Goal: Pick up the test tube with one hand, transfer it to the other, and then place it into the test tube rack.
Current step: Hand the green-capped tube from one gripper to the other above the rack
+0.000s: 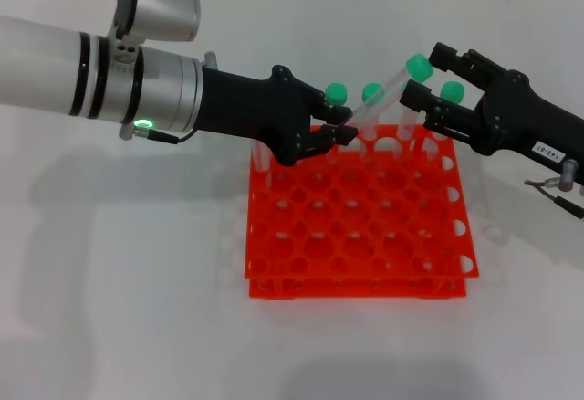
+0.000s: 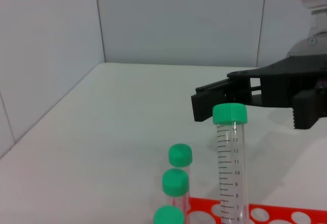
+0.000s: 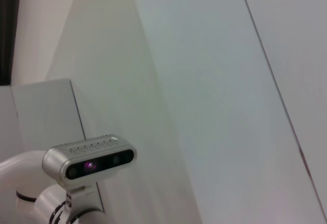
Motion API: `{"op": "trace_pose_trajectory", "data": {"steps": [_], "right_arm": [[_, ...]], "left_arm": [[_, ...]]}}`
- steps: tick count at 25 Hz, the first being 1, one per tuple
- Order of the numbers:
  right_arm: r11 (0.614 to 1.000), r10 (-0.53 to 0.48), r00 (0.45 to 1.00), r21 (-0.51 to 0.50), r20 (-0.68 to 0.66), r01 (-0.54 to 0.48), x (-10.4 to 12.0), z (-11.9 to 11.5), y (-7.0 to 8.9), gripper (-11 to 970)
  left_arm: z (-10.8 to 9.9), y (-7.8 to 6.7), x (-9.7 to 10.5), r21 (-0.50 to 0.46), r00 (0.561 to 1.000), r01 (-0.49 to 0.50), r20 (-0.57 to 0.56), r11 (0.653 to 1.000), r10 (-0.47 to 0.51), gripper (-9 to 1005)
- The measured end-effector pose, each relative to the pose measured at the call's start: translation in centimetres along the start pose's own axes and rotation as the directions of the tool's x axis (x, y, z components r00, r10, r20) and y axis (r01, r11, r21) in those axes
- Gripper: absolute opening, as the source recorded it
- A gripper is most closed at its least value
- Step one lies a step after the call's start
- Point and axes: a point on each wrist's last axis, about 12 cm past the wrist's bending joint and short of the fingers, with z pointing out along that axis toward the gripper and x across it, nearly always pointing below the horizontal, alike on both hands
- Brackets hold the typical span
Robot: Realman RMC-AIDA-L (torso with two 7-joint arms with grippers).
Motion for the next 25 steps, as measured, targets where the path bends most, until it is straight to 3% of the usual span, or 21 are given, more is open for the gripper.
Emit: {"op": "trace_pose_trajectory", "data": {"steps": [25], "right_arm": [[1.000, -0.002, 1.000, -0.015, 0.030, 0.003, 0.04, 0.75, 0.37, 838]], "left_arm": [[0.23, -0.04, -0.25, -0.001, 0.999, -0.017, 0.033, 1.000, 0.017, 184]]}}
